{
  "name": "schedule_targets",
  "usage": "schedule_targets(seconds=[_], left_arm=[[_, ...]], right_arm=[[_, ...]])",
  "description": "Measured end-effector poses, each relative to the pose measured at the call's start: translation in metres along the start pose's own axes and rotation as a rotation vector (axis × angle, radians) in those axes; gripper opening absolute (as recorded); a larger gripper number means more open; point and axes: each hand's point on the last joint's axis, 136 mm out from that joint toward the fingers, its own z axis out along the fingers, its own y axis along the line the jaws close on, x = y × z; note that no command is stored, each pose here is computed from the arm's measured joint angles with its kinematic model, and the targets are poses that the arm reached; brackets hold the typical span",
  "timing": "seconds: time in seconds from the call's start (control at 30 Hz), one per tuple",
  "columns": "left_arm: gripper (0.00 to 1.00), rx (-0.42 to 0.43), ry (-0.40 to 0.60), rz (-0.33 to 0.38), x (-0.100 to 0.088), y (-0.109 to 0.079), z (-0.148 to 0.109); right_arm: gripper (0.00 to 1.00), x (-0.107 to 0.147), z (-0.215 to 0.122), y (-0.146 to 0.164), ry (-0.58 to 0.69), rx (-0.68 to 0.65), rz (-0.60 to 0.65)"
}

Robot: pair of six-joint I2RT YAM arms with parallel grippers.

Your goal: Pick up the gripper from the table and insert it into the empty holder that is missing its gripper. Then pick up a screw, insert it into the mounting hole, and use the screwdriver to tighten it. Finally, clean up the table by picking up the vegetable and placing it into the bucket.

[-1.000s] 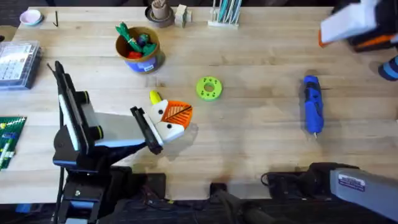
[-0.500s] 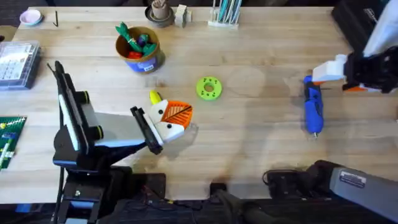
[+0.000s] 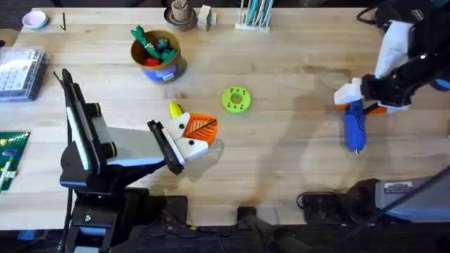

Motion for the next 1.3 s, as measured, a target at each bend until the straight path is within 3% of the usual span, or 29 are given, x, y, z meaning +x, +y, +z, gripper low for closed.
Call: schedule_targets(seconds=[0.2, 0.77, 0.83, 1.2, 1.3], left_arm=[[0.013, 0.000, 0.000, 0.000, 0.000, 0.000, 0.000], [0.013, 0.000, 0.000, 0.000, 0.000, 0.000, 0.000], [0.013, 0.000, 0.000, 0.000, 0.000, 0.000, 0.000], [0.013, 0.000, 0.000, 0.000, 0.000, 0.000, 0.000], [0.013, 0.000, 0.000, 0.000, 0.000, 0.000, 0.000]], right_arm=[[0.854, -0.001, 0.022, -0.004, 0.055, 0.001, 0.001], [0.820, -0.017, 0.022, -0.008, -0.012, 0.017, 0.000], [0.743, -0.018, 0.022, -0.009, -0.015, 0.019, 0.000], [0.078, -0.017, 0.025, -0.011, -0.006, 0.030, -0.001], [0.022, -0.018, 0.025, -0.011, -0.008, 0.030, 0.001]])
